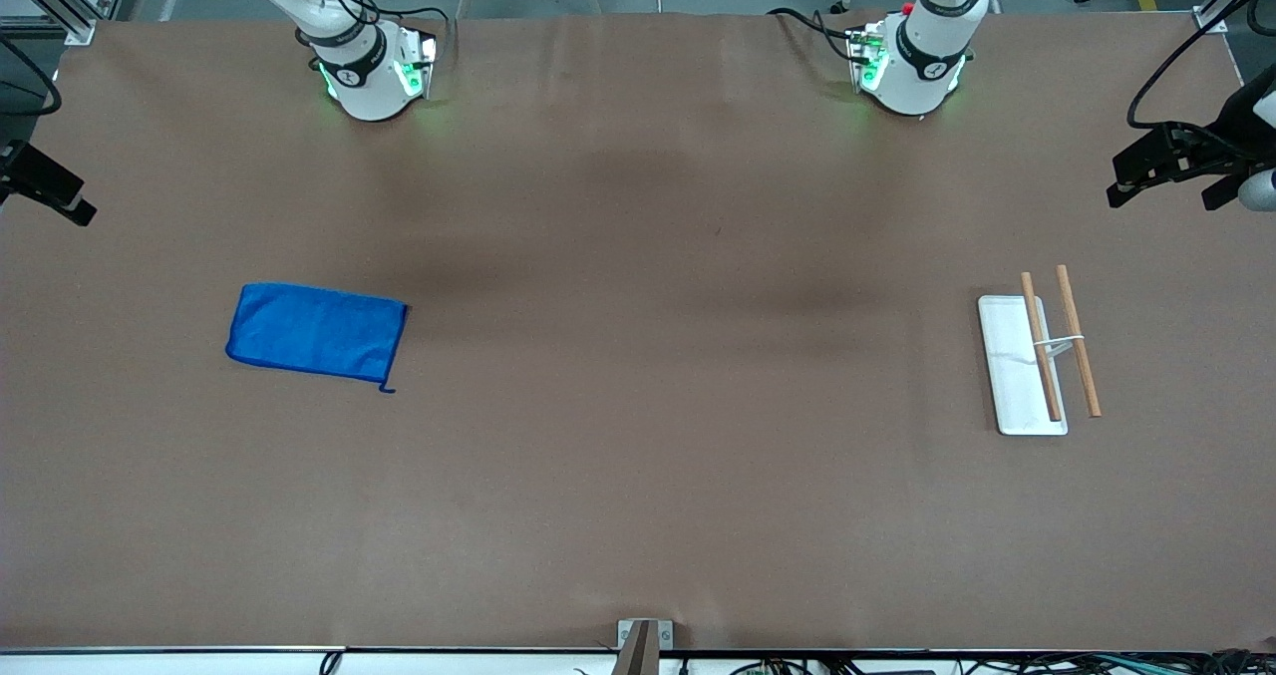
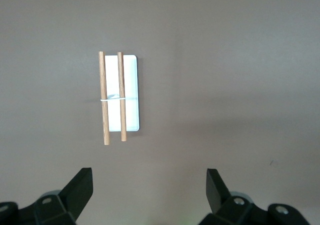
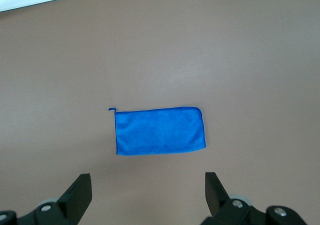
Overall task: Right arm passes towel to left arm to hang
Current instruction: 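Move the right gripper toward the blue towel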
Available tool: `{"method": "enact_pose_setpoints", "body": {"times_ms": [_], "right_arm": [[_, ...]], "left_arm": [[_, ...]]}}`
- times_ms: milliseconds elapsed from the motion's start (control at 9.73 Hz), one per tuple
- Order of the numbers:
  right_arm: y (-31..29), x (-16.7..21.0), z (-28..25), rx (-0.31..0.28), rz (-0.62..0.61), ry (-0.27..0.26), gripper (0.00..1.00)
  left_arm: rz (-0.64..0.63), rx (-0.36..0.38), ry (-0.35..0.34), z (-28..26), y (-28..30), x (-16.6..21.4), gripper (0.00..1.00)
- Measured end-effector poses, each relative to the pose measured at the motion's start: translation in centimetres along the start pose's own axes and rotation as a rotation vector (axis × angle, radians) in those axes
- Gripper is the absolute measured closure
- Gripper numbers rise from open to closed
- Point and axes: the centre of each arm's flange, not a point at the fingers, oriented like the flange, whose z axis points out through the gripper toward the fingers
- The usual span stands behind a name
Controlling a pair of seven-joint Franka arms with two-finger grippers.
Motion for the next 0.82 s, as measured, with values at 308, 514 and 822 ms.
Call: {"method": "enact_pose_setpoints", "body": {"times_ms": [308,514,822], "right_arm": [[0.0,0.0,0.1,0.000,0.001,-0.001,0.00],[0.0,0.1,0.2,-0.001,0.001,-0.005,0.00],[-0.2,0.8,7.0,-0.010,-0.002,-0.065,0.00]], "left_arm": [[0.000,0.000,-0.001,0.0,0.0,0.0,0.00],[0.000,0.000,-0.004,0.2,0.0,0.1,0.00],[0.000,0.000,-0.008,0.5,0.0,0.3,0.00]]}}
